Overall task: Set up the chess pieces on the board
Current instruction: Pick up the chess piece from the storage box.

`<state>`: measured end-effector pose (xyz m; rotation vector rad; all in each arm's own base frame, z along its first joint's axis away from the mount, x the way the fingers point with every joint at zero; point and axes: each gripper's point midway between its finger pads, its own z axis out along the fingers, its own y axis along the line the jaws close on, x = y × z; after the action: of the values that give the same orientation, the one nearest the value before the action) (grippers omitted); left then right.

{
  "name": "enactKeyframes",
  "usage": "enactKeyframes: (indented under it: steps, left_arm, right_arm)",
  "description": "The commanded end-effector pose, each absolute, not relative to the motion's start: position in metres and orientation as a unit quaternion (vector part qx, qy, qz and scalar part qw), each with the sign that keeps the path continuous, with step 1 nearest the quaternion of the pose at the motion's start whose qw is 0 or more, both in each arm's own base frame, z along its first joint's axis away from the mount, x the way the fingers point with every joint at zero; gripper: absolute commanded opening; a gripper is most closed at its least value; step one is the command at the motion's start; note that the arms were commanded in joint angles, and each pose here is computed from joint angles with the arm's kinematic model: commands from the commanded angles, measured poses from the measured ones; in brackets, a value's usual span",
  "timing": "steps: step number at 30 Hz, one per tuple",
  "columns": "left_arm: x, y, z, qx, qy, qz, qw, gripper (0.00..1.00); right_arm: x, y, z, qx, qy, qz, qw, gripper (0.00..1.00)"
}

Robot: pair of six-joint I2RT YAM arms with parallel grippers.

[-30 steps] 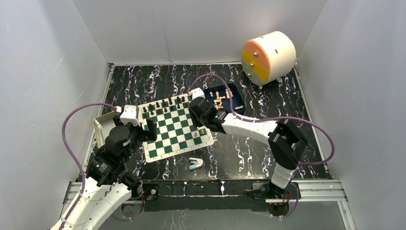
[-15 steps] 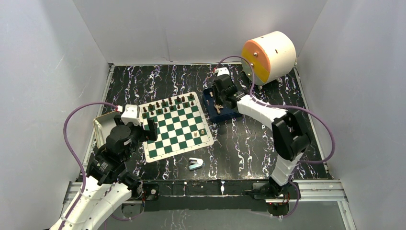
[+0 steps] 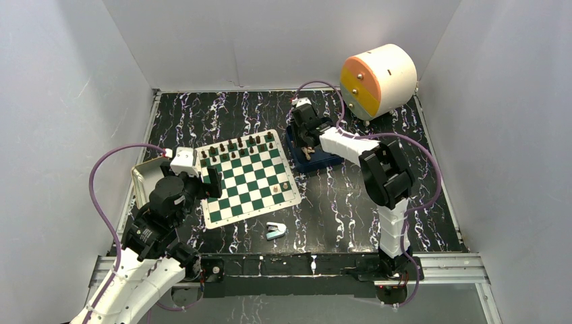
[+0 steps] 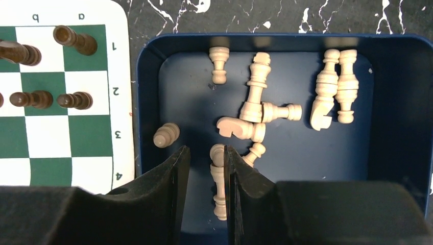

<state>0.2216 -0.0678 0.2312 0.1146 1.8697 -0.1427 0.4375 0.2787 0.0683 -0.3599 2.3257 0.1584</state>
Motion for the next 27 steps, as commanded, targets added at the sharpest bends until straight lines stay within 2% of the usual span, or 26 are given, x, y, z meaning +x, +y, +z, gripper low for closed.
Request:
enactKeyframes:
  steps: [1, 15, 27]
  left_arm:
    - [0.222, -0.068, 0.235, 0.049, 0.795, -0.062, 0.601, 0.95]
    - [0.222, -0.067, 0.235, 0.046, 0.795, -0.061, 0.602, 0.95]
    - [0.222, -0.066, 0.235, 0.046, 0.796, -0.059, 0.601, 0.95]
  right_arm:
    - [0.453, 0.285, 0.085, -0.14, 0.902, 0.065, 0.402, 0.39]
    - [0.453, 0.274, 0.061, -0.149, 0.911, 0.027, 0.383, 0.38]
    - [0.458, 0.272, 0.07, -0.15, 0.907, 0.018, 0.394, 0.26]
